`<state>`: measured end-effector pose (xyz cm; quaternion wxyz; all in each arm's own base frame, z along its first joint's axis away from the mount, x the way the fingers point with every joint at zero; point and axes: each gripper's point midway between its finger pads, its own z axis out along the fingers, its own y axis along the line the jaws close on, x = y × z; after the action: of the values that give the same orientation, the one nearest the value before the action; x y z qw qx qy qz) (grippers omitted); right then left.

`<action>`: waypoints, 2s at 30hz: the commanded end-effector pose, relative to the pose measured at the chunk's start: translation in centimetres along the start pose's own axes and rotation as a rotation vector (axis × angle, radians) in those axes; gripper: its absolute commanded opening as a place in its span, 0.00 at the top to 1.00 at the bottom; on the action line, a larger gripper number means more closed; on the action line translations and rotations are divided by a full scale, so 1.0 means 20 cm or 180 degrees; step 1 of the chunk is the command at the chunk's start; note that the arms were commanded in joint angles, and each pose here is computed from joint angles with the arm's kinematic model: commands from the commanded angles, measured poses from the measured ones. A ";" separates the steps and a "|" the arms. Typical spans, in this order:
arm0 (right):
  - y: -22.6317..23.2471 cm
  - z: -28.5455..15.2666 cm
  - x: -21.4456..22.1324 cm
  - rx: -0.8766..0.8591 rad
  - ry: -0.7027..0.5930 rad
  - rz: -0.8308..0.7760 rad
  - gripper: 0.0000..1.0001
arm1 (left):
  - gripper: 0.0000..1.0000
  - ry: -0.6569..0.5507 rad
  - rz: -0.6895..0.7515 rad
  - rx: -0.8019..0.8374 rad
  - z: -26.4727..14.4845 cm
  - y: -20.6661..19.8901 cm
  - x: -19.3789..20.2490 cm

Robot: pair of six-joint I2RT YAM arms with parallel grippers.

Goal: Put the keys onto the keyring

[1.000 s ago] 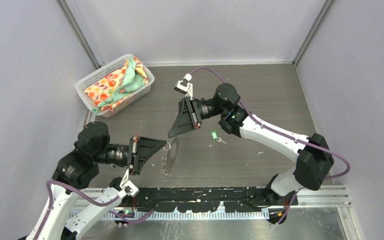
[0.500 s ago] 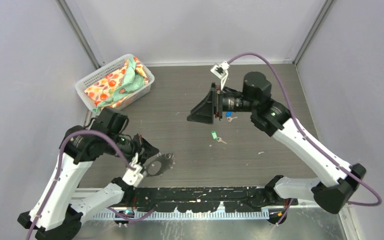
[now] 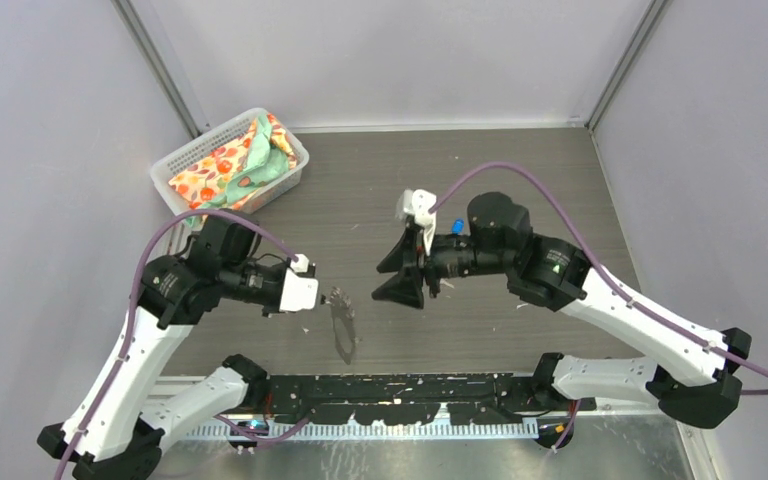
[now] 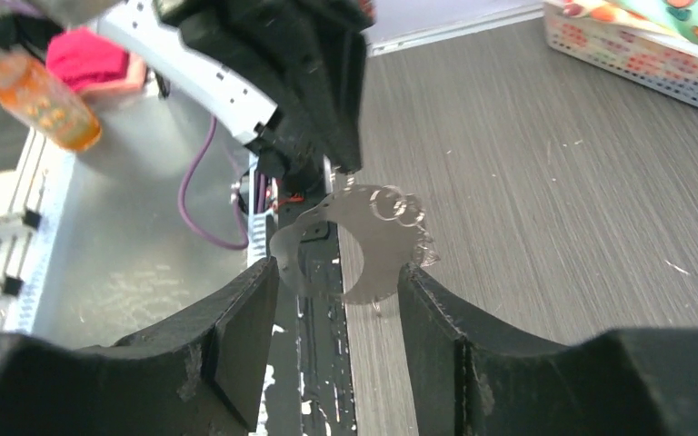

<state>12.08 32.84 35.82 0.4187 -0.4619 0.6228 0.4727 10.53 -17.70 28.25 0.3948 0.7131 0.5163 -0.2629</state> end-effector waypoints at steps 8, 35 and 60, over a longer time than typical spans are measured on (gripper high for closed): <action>0.13 0.26 0.05 -0.0289 -0.0003 -0.0497 0.50 | 1.00 -0.0327 -0.0136 -0.0201 0.00 0.06 -0.11; 0.10 0.40 0.09 -0.0182 0.0352 -0.0670 0.79 | 1.00 -0.0345 -0.0125 -0.0092 -0.02 0.03 -0.14; 0.03 0.37 0.04 0.0265 0.0279 -0.0885 0.71 | 1.00 -0.0459 -0.0057 -0.0058 -0.03 -0.01 -0.18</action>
<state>11.57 40.16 29.96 0.4193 -0.5661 0.6182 0.3485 10.13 -18.72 29.66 0.4149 0.6814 0.5232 -0.2996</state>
